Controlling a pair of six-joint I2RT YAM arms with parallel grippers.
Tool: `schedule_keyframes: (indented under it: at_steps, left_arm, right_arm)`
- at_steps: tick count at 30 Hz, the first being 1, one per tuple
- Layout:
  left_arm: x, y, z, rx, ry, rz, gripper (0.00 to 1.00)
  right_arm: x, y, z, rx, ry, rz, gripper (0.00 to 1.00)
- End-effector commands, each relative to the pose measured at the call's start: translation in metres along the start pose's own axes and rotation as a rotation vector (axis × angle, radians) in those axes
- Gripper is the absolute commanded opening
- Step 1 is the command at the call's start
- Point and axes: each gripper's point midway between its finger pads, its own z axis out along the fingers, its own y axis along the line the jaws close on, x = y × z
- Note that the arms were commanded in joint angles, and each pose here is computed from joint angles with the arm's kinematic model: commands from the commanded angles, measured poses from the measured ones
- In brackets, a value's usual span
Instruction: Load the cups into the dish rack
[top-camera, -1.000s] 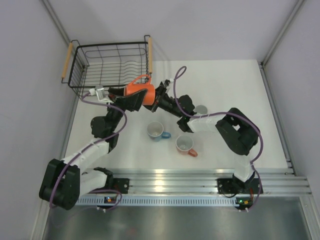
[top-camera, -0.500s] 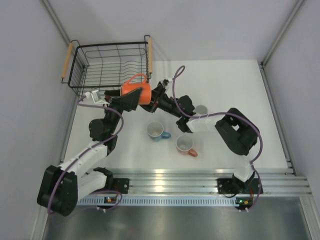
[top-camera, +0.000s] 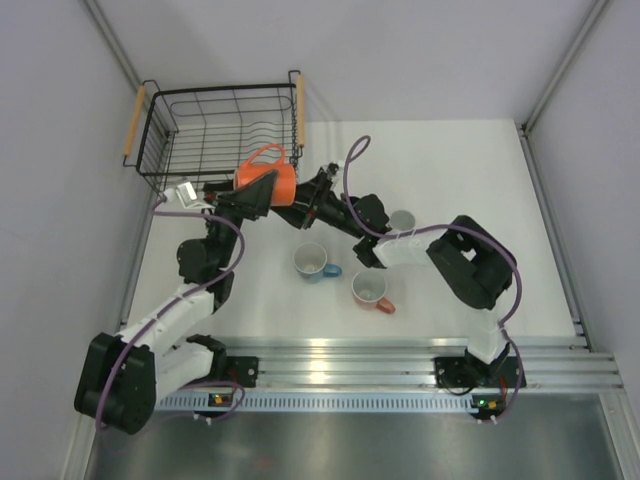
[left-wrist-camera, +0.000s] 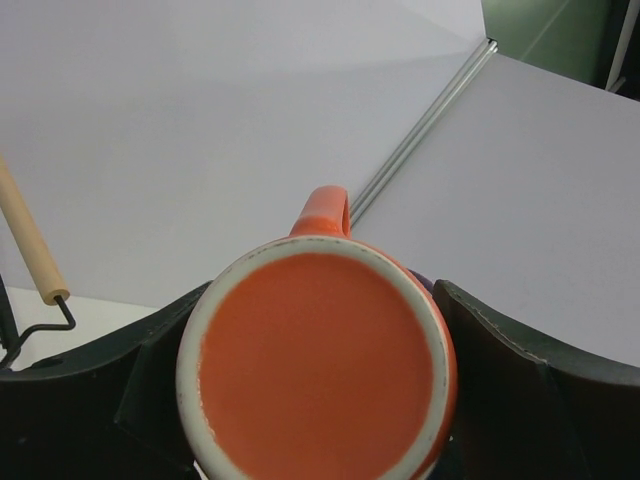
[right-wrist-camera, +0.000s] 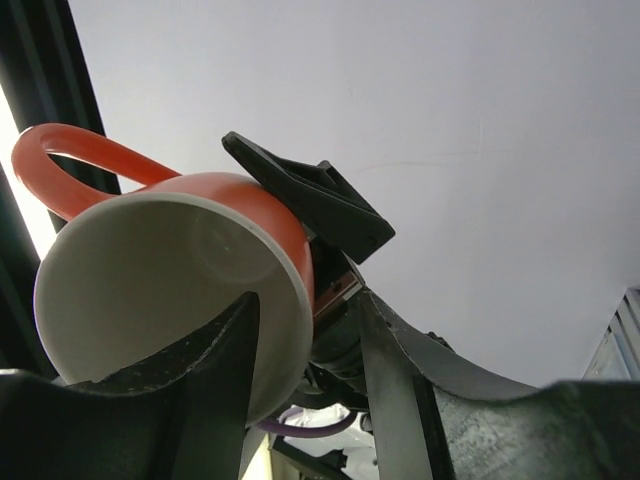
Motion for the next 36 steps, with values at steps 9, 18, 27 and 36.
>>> schedule_keyframes:
  at_steps: [9,18,27,36]
  left_arm:
    - [-0.056,-0.038,0.011,0.132,-0.178,0.05,0.0]
    - [-0.057,-0.039,0.02,0.103,-0.145,0.132,0.0]
    - [-0.078,-0.041,0.055,0.018,-0.066,0.316,0.0]
    - [-0.105,0.058,0.1,-0.242,0.054,0.485,0.0]
  right_arm:
    - [0.024,0.083,-0.037,-0.359,0.063,-0.19,0.45]
    - [0.007,0.077,-0.046,-0.331,0.021,-0.204,0.45]
    - [-0.01,0.067,-0.057,-0.293,-0.028,-0.222,0.45]
    - [-0.024,0.076,-0.065,-0.295,-0.042,-0.27,0.45]
